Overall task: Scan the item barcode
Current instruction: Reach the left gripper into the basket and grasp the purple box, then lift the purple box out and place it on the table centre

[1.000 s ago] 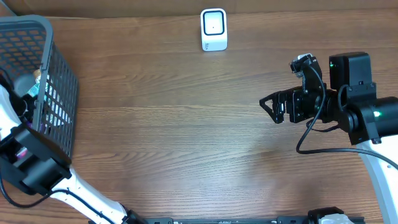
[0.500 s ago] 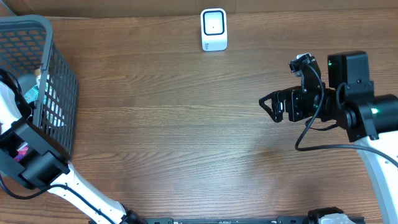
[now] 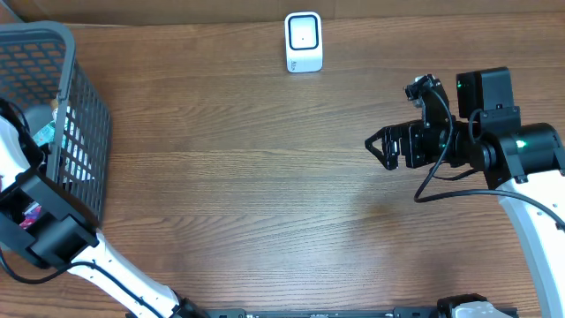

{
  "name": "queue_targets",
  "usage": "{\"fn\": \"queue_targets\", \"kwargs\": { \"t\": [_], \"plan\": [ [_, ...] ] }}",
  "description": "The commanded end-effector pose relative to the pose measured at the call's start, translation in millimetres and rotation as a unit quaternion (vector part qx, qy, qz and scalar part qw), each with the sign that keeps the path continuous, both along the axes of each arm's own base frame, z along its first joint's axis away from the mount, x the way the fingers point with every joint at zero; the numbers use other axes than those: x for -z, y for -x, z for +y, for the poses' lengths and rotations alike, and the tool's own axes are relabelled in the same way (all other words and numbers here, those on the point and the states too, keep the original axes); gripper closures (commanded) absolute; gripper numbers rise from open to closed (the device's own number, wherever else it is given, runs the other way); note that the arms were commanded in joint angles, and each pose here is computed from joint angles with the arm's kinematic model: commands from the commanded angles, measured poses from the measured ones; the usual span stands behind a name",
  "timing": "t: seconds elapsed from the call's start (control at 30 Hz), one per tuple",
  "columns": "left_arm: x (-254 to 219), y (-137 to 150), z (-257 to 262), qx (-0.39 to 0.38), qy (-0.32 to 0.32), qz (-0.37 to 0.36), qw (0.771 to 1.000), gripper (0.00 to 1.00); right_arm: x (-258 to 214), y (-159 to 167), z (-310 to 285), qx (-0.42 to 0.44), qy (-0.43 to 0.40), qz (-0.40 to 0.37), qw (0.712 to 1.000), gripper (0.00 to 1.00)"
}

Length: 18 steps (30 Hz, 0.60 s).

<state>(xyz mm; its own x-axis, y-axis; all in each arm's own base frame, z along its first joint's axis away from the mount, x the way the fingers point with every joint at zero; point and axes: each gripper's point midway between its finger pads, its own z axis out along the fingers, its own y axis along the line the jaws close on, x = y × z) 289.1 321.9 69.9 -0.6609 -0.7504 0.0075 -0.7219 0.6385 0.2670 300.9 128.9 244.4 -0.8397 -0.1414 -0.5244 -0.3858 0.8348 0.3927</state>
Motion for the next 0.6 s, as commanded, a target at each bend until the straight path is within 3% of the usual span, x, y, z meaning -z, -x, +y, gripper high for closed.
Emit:
{"fn": "queue_targets", "kwargs": {
  "t": [0.0, 0.17, 0.33, 0.37, 0.4, 0.43, 0.57],
  "plan": [
    [-72.7, -22.2, 6.3, 0.008, -0.033, -0.084, 0.996, 0.96, -13.8, -5.5, 2.2, -0.002, -0.004, -0.025, 1.000, 0.00],
    [-195.3, -25.1, 3.5, 0.015, -0.124, -0.198, 0.972, 0.96, -14.4, -6.4, 2.3, -0.002, -0.004, -0.027, 1.000, 0.00],
    [-255.9, -8.2, -11.5, 0.017, -0.174, -0.251, 0.952, 0.96, -14.6, -6.7, 2.4, -0.002, -0.005, -0.028, 1.000, 0.00],
    [-256.3, -7.4, -12.0, 0.021, -0.174, -0.249, 0.953, 0.90, -14.6, -6.7, 2.4, -0.002, -0.005, -0.028, 1.000, 0.00],
    [-252.1, -6.7, -12.7, 0.030, -0.169, -0.240, 0.955, 0.70, -14.5, -6.6, 2.4, -0.002, -0.004, -0.028, 1.000, 0.00],
    [-245.9, -6.5, -13.1, 0.037, -0.162, -0.232, 0.958, 0.63, -14.4, -6.5, 2.3, -0.002, -0.004, -0.028, 1.000, 0.00],
    [-192.9, -3.1, -15.8, 0.047, -0.114, -0.178, 0.976, 0.58, -14.6, -6.7, 2.4, -0.002, -0.004, -0.028, 1.000, 0.00]
  ]
}}
